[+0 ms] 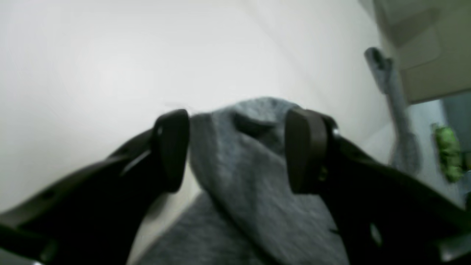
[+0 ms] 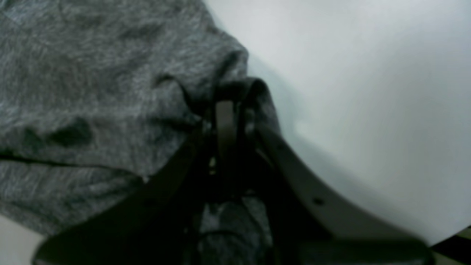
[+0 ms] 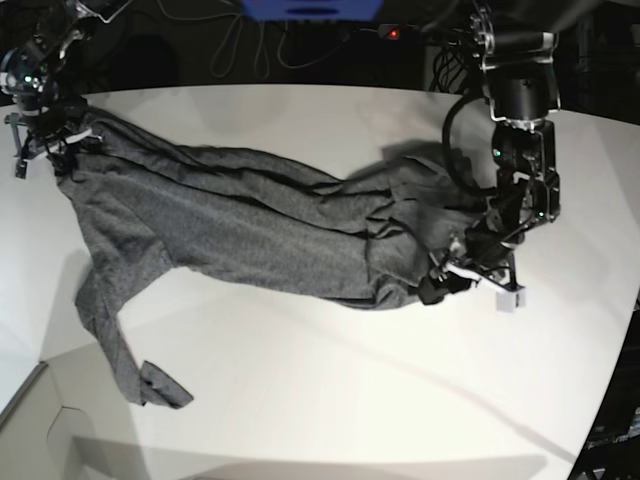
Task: Layout the t-shirt on the table in an organized manner, then fold the t-shirt properly
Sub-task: 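Stretch the shirt between both grippers and lower it flat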
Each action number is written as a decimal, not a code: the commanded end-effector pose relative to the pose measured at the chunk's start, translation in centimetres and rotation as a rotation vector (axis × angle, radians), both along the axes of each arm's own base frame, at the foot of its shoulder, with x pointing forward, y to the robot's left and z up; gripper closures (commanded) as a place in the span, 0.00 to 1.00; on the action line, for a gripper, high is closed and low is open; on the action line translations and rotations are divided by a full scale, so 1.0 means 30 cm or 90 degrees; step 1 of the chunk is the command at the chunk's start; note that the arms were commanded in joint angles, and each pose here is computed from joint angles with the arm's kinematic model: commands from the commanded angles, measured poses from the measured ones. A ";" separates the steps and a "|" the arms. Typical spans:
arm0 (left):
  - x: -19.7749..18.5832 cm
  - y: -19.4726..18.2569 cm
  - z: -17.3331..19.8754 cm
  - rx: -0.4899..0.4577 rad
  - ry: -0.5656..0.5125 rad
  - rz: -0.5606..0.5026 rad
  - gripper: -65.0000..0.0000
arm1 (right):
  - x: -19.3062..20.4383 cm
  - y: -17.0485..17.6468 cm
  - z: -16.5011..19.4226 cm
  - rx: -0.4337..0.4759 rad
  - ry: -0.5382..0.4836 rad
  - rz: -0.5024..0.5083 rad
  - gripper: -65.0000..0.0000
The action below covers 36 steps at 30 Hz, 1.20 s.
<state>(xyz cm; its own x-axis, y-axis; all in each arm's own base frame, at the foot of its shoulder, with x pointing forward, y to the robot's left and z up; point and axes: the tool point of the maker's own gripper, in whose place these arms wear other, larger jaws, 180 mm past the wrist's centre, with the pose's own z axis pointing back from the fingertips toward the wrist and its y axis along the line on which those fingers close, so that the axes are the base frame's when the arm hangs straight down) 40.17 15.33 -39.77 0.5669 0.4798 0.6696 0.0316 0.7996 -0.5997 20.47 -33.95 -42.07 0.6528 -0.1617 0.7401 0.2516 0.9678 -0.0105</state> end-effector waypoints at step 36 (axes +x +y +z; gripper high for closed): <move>0.116 -0.040 0.112 -0.037 -0.098 0.047 1.00 | 0.031 -0.110 0.097 -0.058 -0.024 0.000 1.00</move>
